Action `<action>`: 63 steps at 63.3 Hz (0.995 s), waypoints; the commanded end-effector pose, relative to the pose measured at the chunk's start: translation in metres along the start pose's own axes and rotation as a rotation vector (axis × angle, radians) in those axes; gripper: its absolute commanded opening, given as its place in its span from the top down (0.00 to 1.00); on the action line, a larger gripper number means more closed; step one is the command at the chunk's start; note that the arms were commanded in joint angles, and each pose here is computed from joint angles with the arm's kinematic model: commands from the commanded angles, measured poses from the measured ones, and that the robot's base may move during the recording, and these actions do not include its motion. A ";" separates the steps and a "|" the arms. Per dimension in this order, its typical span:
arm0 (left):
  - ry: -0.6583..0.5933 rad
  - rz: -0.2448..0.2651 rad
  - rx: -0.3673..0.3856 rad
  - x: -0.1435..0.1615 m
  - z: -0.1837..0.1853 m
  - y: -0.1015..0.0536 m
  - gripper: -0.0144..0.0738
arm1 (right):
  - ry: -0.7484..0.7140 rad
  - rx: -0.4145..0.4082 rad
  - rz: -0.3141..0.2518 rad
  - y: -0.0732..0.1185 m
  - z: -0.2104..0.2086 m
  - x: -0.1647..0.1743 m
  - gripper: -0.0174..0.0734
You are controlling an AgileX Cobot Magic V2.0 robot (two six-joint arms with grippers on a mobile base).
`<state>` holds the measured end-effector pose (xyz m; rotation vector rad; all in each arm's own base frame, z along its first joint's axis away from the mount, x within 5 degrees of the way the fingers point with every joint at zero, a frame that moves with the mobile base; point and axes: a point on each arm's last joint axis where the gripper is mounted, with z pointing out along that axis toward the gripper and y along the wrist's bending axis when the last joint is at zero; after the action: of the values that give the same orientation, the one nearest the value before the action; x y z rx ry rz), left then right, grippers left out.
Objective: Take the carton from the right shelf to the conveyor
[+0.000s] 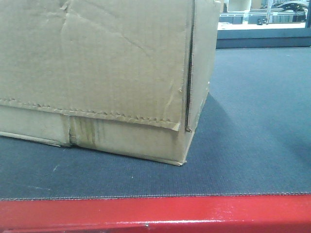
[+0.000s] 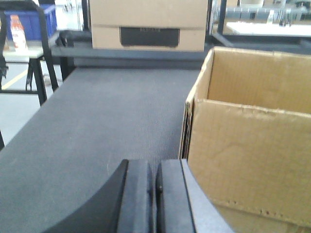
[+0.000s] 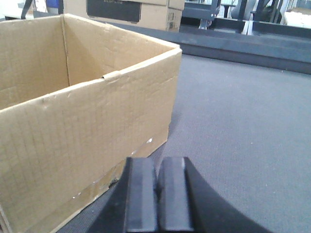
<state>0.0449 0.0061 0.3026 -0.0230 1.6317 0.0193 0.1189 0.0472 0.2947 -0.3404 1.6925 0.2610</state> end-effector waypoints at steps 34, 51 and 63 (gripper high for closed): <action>-0.034 0.009 0.002 -0.002 -0.002 0.000 0.82 | -0.049 -0.001 -0.011 0.000 -0.002 -0.004 0.88; -0.031 0.054 0.005 0.017 -0.004 -0.003 0.82 | -0.049 -0.001 -0.011 0.000 -0.002 -0.004 0.88; -0.083 0.002 -0.012 0.064 0.008 -0.004 0.82 | -0.049 -0.001 -0.011 0.000 -0.002 -0.004 0.88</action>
<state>0.0450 0.0021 0.2529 -0.0180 1.5881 0.0370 0.1184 0.0472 0.2962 -0.3391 1.6773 0.2648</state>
